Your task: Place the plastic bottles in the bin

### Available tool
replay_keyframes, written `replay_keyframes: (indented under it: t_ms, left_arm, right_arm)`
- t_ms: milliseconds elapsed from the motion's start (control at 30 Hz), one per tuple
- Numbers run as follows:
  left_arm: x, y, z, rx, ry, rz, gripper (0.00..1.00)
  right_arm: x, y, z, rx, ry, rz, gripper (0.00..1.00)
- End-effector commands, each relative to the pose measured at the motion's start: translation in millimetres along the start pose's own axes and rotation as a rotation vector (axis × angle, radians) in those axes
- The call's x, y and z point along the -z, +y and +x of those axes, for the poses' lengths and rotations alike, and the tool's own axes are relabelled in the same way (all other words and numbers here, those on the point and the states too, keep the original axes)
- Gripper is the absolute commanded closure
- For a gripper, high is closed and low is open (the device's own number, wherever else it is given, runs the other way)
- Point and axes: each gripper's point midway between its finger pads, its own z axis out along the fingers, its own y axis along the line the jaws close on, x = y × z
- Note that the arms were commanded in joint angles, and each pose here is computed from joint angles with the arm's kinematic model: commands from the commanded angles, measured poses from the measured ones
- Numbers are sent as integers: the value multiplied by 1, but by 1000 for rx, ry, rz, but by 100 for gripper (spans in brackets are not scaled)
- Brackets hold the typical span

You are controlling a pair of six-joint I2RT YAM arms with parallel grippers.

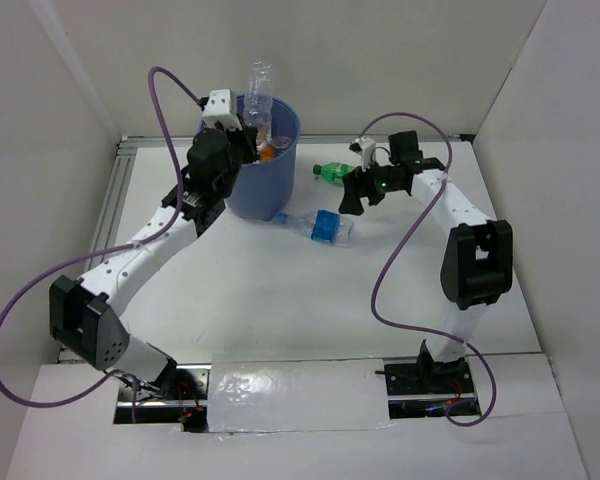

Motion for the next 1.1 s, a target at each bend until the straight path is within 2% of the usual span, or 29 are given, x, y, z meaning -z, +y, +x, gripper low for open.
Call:
replay_keyframes:
  t_ms: [0, 33, 100, 167, 200, 233, 267, 300, 367, 500, 600, 733, 833, 867, 933, 967, 1000, 1067]
  left_arm:
    - [-22, 24, -58, 158, -169, -99, 100]
    - [-27, 35, -47, 152, -124, -154, 100]
    - [-40, 44, -37, 163, -74, -206, 90]
    - [-43, 55, -23, 148, -22, -252, 61]
    - [-43, 60, -22, 145, -17, -263, 38]
    - [-43, 60, -22, 145, -17, -264, 27]
    - [-43, 60, -22, 145, -17, -264, 22]
    - [-39, 57, -32, 128, -35, -243, 5]
    - [-34, 54, -48, 121, -68, -231, 2]
    - [-3, 40, -89, 74, -131, -157, 1]
    - [25, 21, -83, 41, -128, -63, 1]
    - [78, 15, -50, 37, -62, 26, 2]
    - [119, 24, 1, 67, 53, 37, 2]
    - [127, 35, 34, 67, 115, 16, 2]
    - [152, 32, 53, 111, 158, 49, 4]
    - [161, 35, 79, 140, 212, 41, 5]
    - [171, 29, 86, 165, 229, 66, 5]
    - [181, 25, 106, 219, 276, 73, 6]
  right_arm:
    - [-17, 14, 15, 51, 55, -33, 0]
    - [-19, 10, 19, 55, 69, -19, 0]
    - [-28, 17, 20, 69, 85, -33, 0]
    - [-39, 18, 22, 77, 89, -44, 0]
    - [-42, 22, 20, 91, 85, -52, 0]
    - [-47, 24, 23, 101, 95, -62, 0]
    - [-53, 24, 29, 101, 119, -53, 0]
    - [-58, 23, 28, 139, 127, -51, 0]
    - [-75, 26, 35, 175, 155, -42, 0]
    - [-97, 5, 39, 267, 213, 87, 0]
    - [-113, -4, 46, 295, 247, 125, 0]
    - [-119, -10, 56, 285, 281, 136, 2]
    - [-116, -3, 72, 287, 319, 125, 5]
    - [-114, -1, 83, 291, 335, 117, 14]
    - [-103, 9, 79, 302, 319, 97, 32]
    - [-99, 14, 83, 298, 319, 83, 47]
    - [-86, 23, 74, 302, 300, 75, 74]
    - [-71, 35, 60, 303, 259, 33, 92]
